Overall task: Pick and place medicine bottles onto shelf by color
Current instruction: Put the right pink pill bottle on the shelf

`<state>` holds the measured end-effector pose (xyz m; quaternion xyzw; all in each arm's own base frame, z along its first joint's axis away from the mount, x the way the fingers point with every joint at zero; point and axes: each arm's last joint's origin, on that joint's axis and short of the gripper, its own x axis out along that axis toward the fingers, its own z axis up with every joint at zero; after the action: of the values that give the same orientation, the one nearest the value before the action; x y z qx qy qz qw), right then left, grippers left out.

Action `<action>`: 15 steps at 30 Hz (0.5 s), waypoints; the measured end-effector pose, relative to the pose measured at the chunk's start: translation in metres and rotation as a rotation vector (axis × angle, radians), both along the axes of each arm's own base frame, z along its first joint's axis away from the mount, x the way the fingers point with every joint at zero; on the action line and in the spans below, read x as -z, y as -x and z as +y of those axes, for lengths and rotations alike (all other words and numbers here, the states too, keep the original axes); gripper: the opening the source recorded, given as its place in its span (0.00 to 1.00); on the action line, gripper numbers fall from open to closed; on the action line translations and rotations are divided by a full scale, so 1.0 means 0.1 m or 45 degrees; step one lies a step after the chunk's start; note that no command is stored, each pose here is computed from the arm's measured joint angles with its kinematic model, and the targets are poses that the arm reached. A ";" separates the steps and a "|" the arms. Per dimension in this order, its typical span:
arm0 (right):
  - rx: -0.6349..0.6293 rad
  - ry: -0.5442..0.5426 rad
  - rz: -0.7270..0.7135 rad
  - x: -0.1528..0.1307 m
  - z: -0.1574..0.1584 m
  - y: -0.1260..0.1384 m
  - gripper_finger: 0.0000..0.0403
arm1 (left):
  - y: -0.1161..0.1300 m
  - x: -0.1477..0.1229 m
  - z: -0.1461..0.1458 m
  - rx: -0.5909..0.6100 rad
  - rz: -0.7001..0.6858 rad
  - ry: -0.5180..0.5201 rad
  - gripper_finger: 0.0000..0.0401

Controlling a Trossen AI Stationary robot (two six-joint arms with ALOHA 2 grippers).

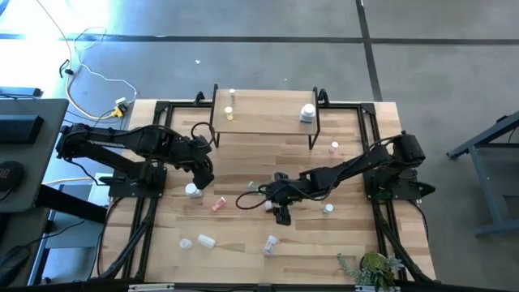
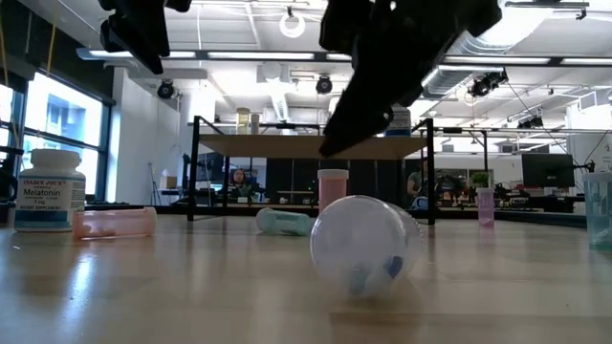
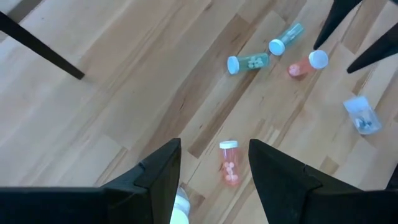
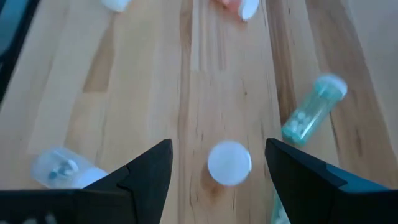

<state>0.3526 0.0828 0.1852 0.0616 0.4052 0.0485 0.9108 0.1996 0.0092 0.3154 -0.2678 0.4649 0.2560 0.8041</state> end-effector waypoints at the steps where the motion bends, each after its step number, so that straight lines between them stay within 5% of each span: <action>1: 0.009 -0.010 -0.007 0.04 0.00 0.01 0.62 | 0.00 0.00 0.00 -0.003 0.001 -0.006 0.45; 15: 0.014 0.007 -0.046 0.31 -0.01 0.02 0.61 | 0.00 0.00 0.02 -0.034 0.005 -0.070 0.45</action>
<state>0.3509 0.0819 0.1544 0.0605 0.3884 0.0435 0.9185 0.1994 0.0110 0.3154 -0.2515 0.4556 0.2800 0.8067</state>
